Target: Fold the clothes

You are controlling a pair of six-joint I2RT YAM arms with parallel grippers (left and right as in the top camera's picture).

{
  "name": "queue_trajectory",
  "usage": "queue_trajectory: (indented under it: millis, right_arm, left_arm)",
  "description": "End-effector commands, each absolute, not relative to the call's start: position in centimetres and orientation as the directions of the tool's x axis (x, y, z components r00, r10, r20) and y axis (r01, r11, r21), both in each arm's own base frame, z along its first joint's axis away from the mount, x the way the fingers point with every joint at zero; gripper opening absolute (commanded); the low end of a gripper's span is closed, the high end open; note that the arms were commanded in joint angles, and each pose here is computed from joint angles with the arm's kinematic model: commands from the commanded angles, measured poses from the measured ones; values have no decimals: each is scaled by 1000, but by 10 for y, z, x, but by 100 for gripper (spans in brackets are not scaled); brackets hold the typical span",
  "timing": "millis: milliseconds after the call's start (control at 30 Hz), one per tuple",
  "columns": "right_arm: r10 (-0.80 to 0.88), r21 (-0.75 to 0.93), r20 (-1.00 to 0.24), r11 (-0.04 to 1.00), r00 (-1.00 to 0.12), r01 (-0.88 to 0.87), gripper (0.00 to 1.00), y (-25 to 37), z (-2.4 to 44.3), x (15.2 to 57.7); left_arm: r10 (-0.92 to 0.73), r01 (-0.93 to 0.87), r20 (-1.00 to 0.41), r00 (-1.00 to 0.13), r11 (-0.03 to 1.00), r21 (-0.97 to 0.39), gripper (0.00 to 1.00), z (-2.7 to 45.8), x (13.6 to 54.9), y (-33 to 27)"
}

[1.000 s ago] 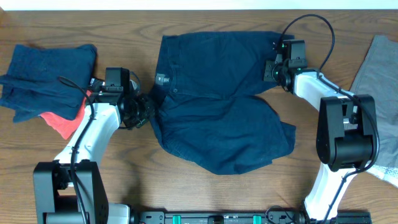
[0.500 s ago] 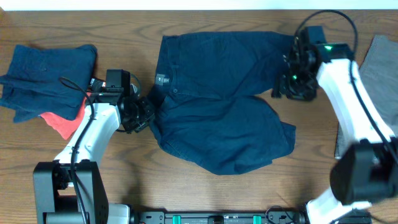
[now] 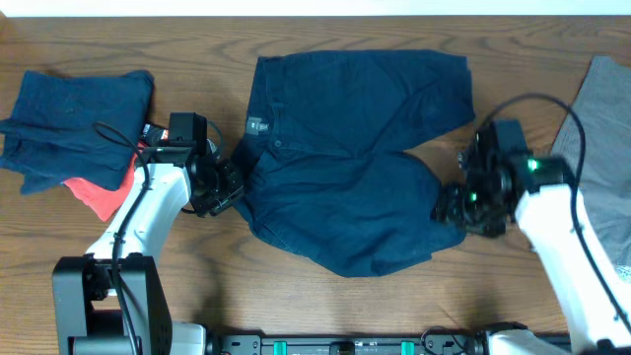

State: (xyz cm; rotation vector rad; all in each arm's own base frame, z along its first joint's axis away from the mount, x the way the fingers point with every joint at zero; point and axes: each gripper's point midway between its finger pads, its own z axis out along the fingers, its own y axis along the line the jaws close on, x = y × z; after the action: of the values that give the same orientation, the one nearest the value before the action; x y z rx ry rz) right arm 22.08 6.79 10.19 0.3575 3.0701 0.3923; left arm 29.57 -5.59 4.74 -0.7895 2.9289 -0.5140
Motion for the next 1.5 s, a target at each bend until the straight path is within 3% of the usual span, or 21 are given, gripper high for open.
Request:
queue_trajectory:
  millis: [0, 100, 200, 433, 967, 1100, 1233, 1467]
  right_arm:
    - [255, 306, 75, 914, -964, 265, 51, 83, 83, 193]
    - [267, 333, 130, 895, -955, 295, 39, 93, 61, 175]
    - [290, 317, 167, 889, -942, 330, 36, 96, 36, 159]
    - [379, 283, 97, 876, -920, 391, 35, 85, -2, 161]
    - [426, 300, 28, 859, -904, 414, 36, 83, -14, 177]
    - [427, 278, 46, 863, -903, 423, 25, 81, -20, 174]
    - [430, 250, 63, 867, -901, 431, 3, 78, -27, 172]
    - [435, 258, 57, 863, -898, 435, 1, 78, -23, 177]
  left_arm:
    - [-490, -465, 8, -872, 822, -328, 37, 50, 296, -55]
    - [-490, -465, 8, -872, 822, -328, 38, 50, 296, -55]
    - [-490, -465, 9, -872, 822, -328, 38, 50, 296, -55]
    - [-490, -466, 11, -872, 822, -327, 38, 50, 295, -55]
    - [-490, -466, 11, -872, 822, -327, 38, 50, 295, -55]
    - [-490, -466, 11, -872, 822, -327, 38, 50, 295, -55]
    - [-490, -466, 11, -872, 822, -327, 37, 50, 295, -55]
    - [-490, -468, 16, -872, 822, -324, 37, 50, 294, -55]
